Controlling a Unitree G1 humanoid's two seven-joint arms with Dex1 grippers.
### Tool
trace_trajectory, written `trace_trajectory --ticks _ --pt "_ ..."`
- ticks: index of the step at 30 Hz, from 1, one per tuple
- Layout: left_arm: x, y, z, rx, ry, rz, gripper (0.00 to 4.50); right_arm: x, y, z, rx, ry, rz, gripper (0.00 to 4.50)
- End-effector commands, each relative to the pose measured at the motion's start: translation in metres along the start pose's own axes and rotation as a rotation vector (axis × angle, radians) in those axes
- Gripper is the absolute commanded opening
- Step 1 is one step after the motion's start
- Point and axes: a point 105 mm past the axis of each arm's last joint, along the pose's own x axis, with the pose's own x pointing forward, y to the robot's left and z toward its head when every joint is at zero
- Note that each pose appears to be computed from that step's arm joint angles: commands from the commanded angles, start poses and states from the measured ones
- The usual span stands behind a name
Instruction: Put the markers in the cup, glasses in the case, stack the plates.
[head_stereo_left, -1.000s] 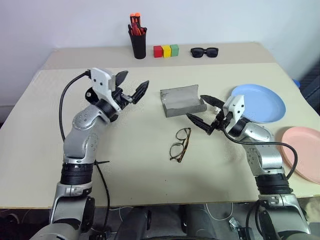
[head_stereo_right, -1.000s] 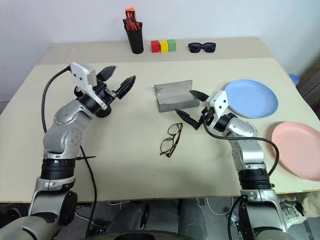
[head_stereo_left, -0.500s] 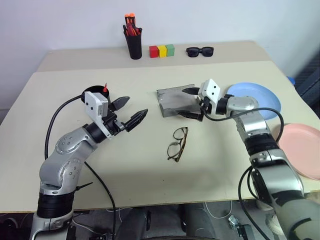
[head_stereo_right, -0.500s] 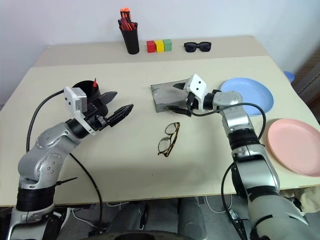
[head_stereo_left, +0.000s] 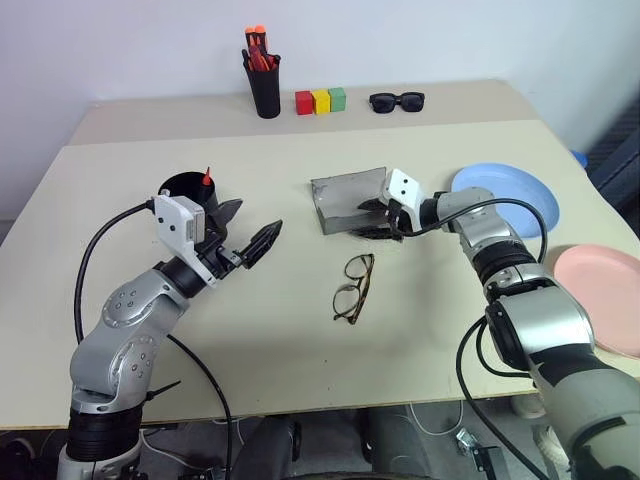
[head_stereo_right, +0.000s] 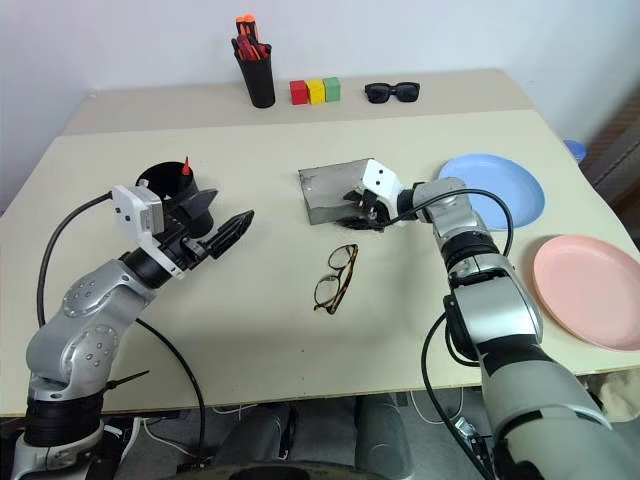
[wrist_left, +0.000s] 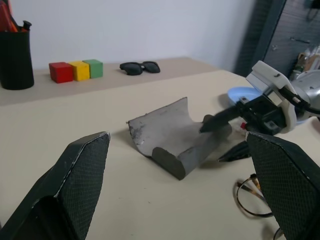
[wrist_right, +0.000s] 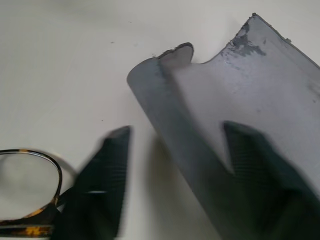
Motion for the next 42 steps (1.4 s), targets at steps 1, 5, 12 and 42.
trace_trajectory --ticks 1,5,12,42 --pt "0.003 -0.002 0.011 0.039 -0.042 -0.003 4.5 0.0 -0.003 0.008 -0.051 0.004 0.004 0.68" --pt "0.004 0.0 0.011 0.038 -0.042 0.002 4.5 -0.001 -0.002 0.009 -0.054 0.001 0.012 0.1" --pt "0.008 0.004 0.014 0.053 -0.051 0.015 4.5 0.0 -0.004 0.016 -0.109 -0.018 0.001 0.1" --pt "0.011 -0.005 0.016 0.054 -0.067 -0.012 4.5 0.007 -0.008 0.013 -0.179 0.115 0.012 0.5"
